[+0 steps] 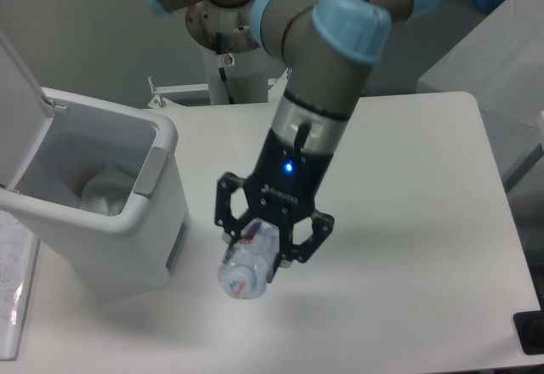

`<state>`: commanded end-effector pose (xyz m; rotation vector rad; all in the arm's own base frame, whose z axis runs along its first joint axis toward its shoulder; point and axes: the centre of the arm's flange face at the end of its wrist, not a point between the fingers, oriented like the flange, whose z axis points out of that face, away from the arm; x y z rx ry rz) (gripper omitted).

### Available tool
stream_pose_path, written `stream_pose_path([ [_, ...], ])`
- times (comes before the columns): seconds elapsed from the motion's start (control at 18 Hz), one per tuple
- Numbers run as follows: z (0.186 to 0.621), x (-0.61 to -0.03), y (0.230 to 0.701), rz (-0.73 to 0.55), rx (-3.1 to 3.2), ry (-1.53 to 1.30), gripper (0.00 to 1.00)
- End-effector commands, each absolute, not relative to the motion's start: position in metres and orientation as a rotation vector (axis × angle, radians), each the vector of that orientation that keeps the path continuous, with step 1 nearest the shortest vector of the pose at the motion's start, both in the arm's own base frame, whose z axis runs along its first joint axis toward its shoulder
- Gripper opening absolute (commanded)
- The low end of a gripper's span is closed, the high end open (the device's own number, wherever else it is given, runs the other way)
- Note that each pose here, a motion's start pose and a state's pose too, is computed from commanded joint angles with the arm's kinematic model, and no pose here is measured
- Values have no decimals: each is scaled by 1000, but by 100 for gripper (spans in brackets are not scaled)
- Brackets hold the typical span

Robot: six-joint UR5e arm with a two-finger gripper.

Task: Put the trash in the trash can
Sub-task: 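Carry the bottle over the bin and lower it inside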

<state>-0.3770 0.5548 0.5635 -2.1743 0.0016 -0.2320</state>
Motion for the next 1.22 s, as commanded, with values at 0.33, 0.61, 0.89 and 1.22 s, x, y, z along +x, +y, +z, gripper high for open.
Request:
stream_pose_path([
  [0.33, 591, -355, 547, -381, -2067, -25, 41],
  [0.61, 607, -308, 534, -466, -2016, 14, 41],
  [0.89, 597, -263, 548, -564, -2022, 46, 42],
  [1.22, 571, -222, 557, -590, -2025, 139, 44],
])
